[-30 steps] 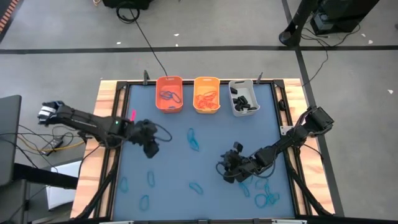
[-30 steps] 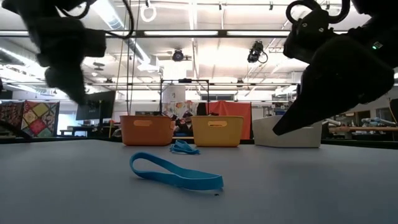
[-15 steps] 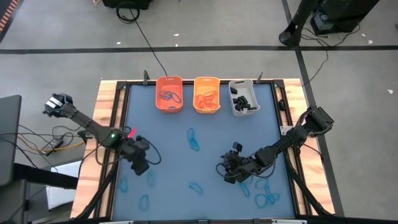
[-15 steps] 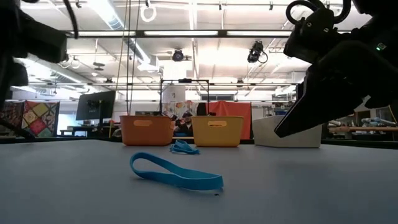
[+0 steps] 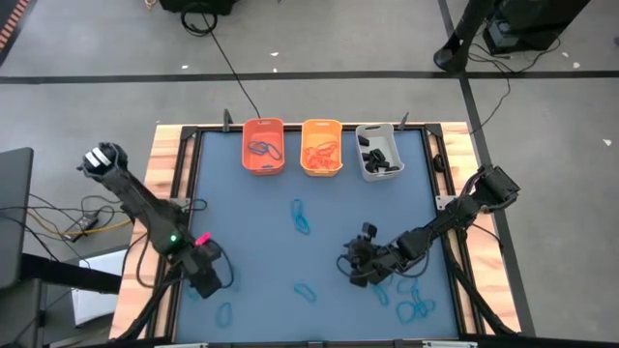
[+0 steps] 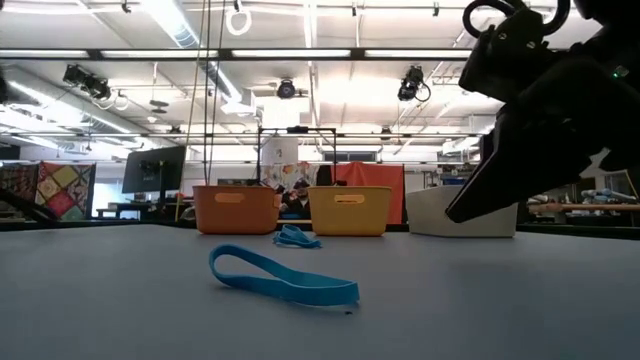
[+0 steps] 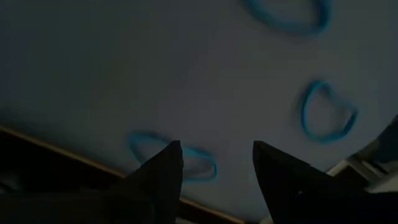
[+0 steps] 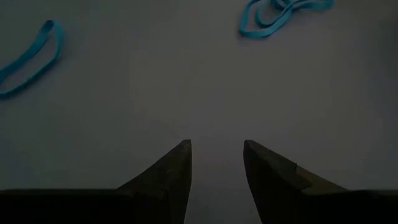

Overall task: Sort rubber bands into baskets
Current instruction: Put the blue rubber band into the orange bin

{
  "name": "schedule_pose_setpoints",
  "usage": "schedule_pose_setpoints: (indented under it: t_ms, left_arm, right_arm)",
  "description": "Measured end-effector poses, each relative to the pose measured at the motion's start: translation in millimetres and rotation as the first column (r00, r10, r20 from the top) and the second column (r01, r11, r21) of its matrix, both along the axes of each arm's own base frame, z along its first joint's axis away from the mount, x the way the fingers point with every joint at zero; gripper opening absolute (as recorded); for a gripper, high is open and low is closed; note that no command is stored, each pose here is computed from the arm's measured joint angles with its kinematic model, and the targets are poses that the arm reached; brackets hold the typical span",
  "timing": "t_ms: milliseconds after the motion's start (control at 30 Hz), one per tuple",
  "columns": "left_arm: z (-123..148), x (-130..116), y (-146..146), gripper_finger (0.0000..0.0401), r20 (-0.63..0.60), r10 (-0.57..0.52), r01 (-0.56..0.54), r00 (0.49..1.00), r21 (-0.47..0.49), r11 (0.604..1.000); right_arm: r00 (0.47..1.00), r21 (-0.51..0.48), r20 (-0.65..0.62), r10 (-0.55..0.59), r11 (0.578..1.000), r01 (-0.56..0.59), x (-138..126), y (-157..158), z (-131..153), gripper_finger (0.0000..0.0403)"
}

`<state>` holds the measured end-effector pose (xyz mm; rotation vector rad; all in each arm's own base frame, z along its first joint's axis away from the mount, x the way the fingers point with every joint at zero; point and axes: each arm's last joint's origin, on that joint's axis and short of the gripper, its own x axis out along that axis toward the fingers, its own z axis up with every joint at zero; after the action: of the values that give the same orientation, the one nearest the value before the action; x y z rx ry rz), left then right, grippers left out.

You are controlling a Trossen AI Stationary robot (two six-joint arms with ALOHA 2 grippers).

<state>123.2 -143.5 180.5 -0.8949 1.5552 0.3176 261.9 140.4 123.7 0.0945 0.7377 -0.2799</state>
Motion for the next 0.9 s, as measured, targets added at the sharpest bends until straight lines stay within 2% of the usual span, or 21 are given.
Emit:
schedule_pose_setpoints:
  t_ms: [200,367,500,633,733,900]
  left_arm:
    - [-17.7,-0.5,-16.8,0.0197,-0.085,0.037,-0.034,0.996,0.028,0.999]
    - [-30.1,-0.1,-18.7,0.0197,-0.198,0.162,-0.146,0.967,0.091,0.985]
    - [-34.5,0.0,-20.8,0.0197,-0.234,0.222,-0.201,0.946,0.111,0.973]
    - [-38.0,-0.8,-22.3,0.0195,-0.241,0.228,-0.201,0.943,0.131,0.971]
    - [-40.3,-0.5,-22.9,0.0174,-0.248,0.23,-0.2,0.941,0.142,0.969]
    - [-42.8,1.4,-25.0,0.0097,-0.252,0.274,-0.24,0.928,0.155,0.958]
  right_arm:
    - [1.0,0.002,-0.007,0.011,1.0,-0.011,-0.1,0.2,-0.2,0.0158]
    - [1.0,-0.01,-0.011,0.023,1.0,-0.023,-0.1,0.1,-0.2,0.0158]
    - [0.999,-0.016,-0.013,0.029,0.999,-0.03,-0.1,0.2,-0.2,0.0158]
    - [0.999,-0.027,-0.016,0.041,0.999,-0.042,0.0,0.2,-0.1,0.0158]
    - [0.998,-0.037,-0.021,0.053,0.998,-0.054,-0.1,0.2,-0.2,0.0158]
    - [0.994,-0.019,-0.044,0.096,0.995,-0.097,-0.3,1.4,-0.8,0.0158]
